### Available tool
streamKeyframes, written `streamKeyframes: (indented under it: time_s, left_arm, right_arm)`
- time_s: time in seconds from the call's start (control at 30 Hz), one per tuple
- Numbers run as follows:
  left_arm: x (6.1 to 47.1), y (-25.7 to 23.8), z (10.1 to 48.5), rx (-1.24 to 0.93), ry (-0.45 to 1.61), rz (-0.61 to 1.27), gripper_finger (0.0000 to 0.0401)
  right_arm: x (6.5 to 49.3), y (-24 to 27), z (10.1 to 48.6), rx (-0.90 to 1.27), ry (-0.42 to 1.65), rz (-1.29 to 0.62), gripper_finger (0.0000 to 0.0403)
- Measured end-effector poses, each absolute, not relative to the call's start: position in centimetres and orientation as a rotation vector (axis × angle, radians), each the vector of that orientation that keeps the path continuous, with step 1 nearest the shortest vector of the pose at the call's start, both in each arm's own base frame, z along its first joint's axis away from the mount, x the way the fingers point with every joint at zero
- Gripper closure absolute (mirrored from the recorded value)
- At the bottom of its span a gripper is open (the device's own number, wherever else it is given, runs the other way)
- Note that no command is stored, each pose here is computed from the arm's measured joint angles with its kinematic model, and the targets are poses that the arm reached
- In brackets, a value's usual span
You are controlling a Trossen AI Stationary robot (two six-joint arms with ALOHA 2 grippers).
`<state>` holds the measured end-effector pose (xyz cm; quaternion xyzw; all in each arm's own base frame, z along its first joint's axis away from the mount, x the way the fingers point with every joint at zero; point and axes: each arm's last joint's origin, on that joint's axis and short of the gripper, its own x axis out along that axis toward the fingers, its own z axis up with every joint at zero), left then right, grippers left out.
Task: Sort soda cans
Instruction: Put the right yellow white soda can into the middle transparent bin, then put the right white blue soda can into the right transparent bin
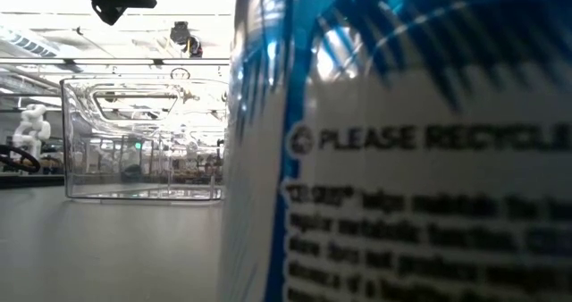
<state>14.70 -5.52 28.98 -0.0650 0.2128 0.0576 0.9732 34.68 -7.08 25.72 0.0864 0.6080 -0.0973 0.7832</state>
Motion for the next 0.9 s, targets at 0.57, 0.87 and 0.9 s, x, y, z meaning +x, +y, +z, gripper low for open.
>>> streamKeyframes:
  time_s: [0.57, 0.87, 0.9]
  left_arm:
    - [14.7, -5.5, 29.0, -0.131, 0.43, 0.116, 0.0302]
    - [14.7, -5.5, 29.0, -0.131, 0.43, 0.116, 0.0302]
    - [14.7, -5.5, 29.0, -0.131, 0.43, 0.116, 0.0302]
  right_arm:
    - [34.8, -6.9, 26.9, 0.185, 1.298, -0.212, 0.0043]
    - [34.3, -6.8, 31.1, 0.21, 1.306, -0.235, 0.0004]
    - [34.2, -6.8, 31.6, 0.24, 1.314, -0.258, 0.0004]
